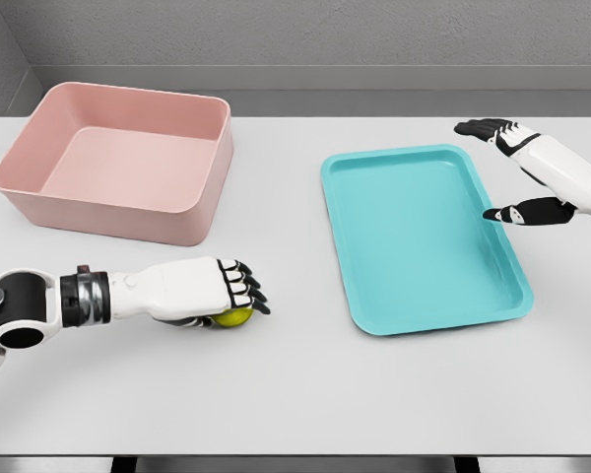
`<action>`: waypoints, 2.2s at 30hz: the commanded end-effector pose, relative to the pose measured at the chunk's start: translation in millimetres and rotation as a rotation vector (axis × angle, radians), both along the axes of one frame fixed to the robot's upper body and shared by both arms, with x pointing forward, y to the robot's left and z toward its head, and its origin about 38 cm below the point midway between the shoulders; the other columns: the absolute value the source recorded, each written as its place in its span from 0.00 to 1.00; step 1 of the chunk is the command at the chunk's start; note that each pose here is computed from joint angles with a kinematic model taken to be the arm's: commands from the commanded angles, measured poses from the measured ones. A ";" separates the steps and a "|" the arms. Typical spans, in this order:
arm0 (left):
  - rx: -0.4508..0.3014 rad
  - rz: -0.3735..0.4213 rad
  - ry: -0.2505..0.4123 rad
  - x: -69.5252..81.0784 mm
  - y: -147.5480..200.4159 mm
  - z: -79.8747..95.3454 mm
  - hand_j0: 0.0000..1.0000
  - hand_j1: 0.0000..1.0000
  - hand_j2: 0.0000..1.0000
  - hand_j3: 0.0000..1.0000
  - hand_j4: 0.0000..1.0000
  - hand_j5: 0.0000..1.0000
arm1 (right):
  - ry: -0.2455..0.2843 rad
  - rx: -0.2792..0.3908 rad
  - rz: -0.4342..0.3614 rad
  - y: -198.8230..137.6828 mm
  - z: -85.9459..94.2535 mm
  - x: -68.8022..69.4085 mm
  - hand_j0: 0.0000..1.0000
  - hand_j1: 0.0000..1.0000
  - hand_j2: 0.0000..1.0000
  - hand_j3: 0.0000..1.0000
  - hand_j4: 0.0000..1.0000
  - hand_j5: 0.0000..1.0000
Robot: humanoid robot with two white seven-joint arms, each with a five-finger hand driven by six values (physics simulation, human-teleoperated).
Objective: Put the tennis from the blue tray into the pink basket with both arms
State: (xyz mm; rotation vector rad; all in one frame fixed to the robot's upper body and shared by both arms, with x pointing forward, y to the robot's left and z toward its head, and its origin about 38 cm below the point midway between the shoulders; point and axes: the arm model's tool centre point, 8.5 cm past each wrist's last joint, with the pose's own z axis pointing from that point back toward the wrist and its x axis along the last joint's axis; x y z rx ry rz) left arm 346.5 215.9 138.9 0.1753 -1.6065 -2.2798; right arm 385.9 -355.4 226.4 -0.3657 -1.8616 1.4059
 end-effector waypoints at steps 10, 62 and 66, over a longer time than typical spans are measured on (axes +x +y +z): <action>0.036 0.002 0.015 1.3 2.2 -0.6 0.47 0.47 0.47 0.47 0.47 0.47 | 0.002 0.008 0.001 0.1 0.3 0.0 1.00 1.00 1.00 1.00 1.00 1.00; -0.072 0.080 -0.106 57.7 27.6 98.1 0.48 0.48 0.48 0.48 0.48 0.48 | 0.005 0.008 -0.001 -0.8 -0.8 -0.8 1.00 1.00 1.00 1.00 1.00 1.00; -0.082 0.128 -0.100 71.1 39.4 102.9 0.48 0.48 0.48 0.48 0.48 0.48 | 0.005 0.008 -0.001 -0.8 -0.8 -0.8 1.00 1.00 1.00 1.00 1.00 1.00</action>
